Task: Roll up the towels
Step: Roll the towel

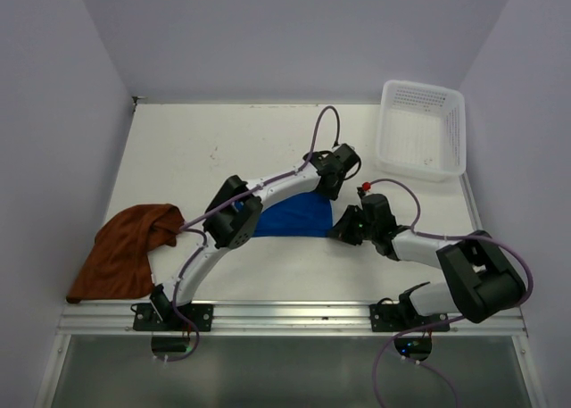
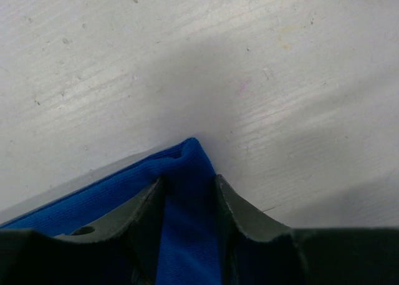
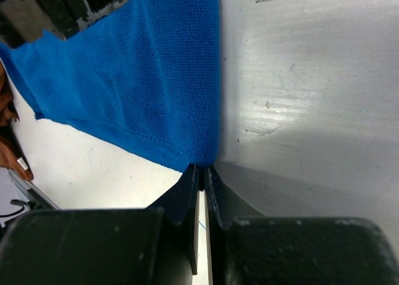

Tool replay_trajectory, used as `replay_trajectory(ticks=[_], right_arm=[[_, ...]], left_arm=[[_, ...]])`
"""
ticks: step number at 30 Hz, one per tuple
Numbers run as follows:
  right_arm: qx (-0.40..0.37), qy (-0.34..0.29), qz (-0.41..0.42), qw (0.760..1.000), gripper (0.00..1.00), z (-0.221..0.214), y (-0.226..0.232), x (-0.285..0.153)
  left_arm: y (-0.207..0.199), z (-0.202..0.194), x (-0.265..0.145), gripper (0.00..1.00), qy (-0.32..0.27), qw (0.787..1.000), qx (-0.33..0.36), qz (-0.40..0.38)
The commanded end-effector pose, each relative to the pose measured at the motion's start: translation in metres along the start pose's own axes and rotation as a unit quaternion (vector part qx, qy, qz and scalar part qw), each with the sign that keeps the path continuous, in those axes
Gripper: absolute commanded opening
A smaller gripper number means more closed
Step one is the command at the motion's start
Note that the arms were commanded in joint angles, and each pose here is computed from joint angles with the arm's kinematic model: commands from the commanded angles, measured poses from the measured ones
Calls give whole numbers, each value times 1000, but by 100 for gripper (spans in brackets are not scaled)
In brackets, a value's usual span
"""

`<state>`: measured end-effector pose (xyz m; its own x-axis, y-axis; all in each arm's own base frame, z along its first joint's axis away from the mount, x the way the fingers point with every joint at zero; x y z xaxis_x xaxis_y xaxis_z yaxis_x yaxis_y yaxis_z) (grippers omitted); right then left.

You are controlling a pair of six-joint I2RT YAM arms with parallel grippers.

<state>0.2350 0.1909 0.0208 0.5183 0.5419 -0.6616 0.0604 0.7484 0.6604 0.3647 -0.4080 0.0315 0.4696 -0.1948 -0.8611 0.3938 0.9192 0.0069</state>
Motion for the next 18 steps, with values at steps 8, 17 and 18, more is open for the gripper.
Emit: replay_trajectory(ticks=[8,17,18], right_arm=[[-106,2,-69,992,0,-4,-5,-17],[-133,-8,-77,988,0,-7,2,-27],[-136,-9,-79,988,0,-7,1,-29]], left_arm=[[18,-17,9,26,13,997,16,71],[-1,18,-14,28,-36,999,-24,16],[-2,19,-19,25,-39,999,-28,9]])
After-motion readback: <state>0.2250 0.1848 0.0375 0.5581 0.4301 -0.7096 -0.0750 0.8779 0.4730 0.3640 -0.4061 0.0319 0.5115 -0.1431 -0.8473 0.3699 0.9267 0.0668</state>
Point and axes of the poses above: each gripper's point midway between its finger pads, its own x axis out along the fingers, its own y axis along the line the jaws close on, z = x × y, the point moved 1 cm from there along -x, back along the fingers, and after that the axes turned 1 degree about x, right-handed, at the moved point
